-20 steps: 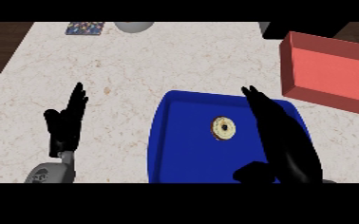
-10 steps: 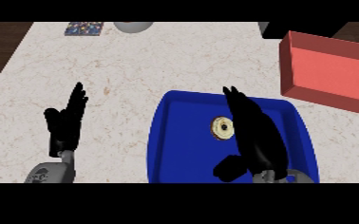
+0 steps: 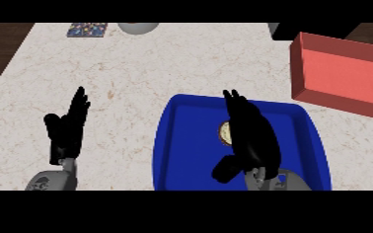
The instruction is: Pick the cupcake from the tray and place it in the cardboard box
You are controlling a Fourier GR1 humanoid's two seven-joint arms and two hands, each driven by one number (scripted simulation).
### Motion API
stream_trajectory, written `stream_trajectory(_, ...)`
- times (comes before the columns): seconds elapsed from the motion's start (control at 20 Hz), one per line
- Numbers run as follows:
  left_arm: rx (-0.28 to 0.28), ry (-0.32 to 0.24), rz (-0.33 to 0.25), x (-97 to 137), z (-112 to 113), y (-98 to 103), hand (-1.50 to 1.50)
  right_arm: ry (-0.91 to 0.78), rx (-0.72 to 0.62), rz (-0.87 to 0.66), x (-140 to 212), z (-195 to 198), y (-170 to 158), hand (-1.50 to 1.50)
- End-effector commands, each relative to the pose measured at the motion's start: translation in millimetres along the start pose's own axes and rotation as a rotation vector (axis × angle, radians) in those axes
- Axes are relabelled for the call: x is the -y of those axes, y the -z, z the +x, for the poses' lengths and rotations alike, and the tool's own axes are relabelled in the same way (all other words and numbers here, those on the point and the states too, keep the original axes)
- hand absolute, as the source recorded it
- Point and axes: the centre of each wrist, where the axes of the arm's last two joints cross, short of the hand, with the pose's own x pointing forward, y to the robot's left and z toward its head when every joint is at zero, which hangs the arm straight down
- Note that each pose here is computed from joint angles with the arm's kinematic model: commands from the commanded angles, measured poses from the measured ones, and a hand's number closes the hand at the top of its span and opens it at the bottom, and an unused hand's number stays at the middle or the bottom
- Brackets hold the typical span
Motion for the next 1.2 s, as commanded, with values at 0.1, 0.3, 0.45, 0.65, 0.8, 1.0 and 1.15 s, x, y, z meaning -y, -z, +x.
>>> stream_trajectory(0.1,0.000,-0.006,0.004,-4.1,6.6,3.3,0.00,-0.046,-0.170,0.021,-6.8,4.7,24.8,-1.50)
stream_trajectory(0.3,0.016,-0.015,-0.001,-9.3,6.7,-0.1,0.00,-0.049,-0.199,0.047,-8.6,5.6,16.0,-1.50)
stream_trajectory(0.45,0.025,-0.007,-0.007,1.6,0.8,-2.0,0.00,-0.079,-0.209,0.034,-17.1,18.5,17.5,-1.50)
stream_trajectory(0.65,0.001,-0.011,-0.005,15.7,1.8,7.5,0.00,-0.099,-0.216,0.036,-16.8,5.6,37.7,-1.50)
stream_trajectory(0.8,0.010,0.001,-0.014,16.7,4.5,11.4,0.00,-0.112,-0.221,0.053,-18.3,6.8,32.5,-1.50)
stream_trajectory(1.0,0.018,0.011,0.006,18.8,13.7,18.6,0.00,-0.117,-0.237,0.064,-35.7,-9.0,52.3,-1.50)
stream_trajectory(1.15,0.012,-0.002,0.004,-8.8,7.9,6.6,0.00,-0.120,-0.241,0.068,-35.3,-2.7,59.5,-1.50)
